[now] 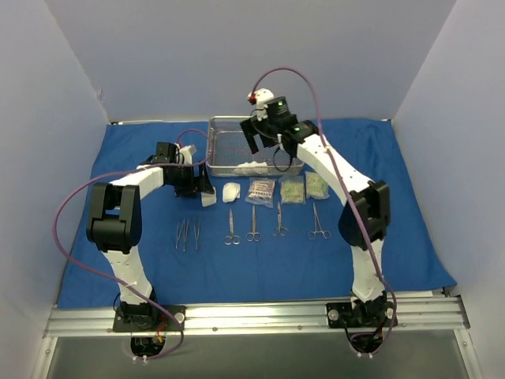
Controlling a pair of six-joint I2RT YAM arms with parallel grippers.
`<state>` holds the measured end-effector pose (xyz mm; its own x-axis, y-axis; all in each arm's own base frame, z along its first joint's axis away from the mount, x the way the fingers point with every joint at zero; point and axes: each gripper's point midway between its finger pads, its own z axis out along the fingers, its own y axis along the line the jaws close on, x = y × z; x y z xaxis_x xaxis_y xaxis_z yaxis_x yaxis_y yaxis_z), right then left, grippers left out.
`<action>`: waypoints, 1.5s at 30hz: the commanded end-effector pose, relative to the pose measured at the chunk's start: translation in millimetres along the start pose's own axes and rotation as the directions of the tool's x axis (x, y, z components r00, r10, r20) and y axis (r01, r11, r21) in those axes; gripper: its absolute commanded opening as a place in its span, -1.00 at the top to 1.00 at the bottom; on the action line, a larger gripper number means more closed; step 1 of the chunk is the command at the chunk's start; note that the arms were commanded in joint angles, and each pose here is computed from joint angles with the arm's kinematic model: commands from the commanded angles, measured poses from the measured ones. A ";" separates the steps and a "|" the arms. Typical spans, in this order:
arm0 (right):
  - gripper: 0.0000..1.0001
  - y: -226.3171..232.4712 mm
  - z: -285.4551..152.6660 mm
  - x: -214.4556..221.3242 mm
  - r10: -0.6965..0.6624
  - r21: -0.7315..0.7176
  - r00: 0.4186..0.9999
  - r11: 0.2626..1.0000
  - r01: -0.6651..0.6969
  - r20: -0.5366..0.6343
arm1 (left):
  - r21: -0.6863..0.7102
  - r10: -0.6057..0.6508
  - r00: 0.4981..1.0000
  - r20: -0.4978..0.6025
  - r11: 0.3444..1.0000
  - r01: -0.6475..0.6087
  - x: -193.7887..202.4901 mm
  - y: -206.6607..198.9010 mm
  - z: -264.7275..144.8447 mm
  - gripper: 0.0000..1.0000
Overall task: Open and lay out the surgical kit
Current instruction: Place the medical item in the surgical kit, then pick up the medical item from the container.
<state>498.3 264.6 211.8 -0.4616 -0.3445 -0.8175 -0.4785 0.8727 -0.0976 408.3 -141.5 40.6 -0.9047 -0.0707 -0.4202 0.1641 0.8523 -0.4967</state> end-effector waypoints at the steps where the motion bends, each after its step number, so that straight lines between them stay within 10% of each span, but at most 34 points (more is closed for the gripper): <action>1: -1.00 -12.5 6.6 1.7 0.078 0.129 0.996 0.989 -0.074 -0.030 | -0.076 -0.020 0.995 0.100 0.997 0.027 -27.2 -6.6 -32.0 -0.87; 15: -0.72 -5.5 92.8 46.8 0.349 0.091 0.935 0.935 -0.343 -0.067 | -0.142 -0.021 0.960 0.278 0.988 0.063 -56.2 -44.6 -85.3 -0.87; 26: 0.12 -9.6 122.7 84.2 0.372 0.071 0.914 0.928 -0.365 -0.160 | -0.138 -0.013 0.960 0.279 0.989 0.054 -49.8 -58.7 -83.5 -0.87; 45: 0.15 1.2 128.4 127.7 0.295 0.058 0.905 0.955 -0.291 -0.306 | -0.182 0.004 0.956 0.294 0.982 0.052 -52.3 -54.3 -91.6 -0.87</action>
<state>536.8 267.3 37.7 -0.7752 -0.1409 -0.6157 -0.2692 0.9555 0.1202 406.8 -137.9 131.6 -0.7910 -0.2147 -0.5729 0.0206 0.9266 -0.3756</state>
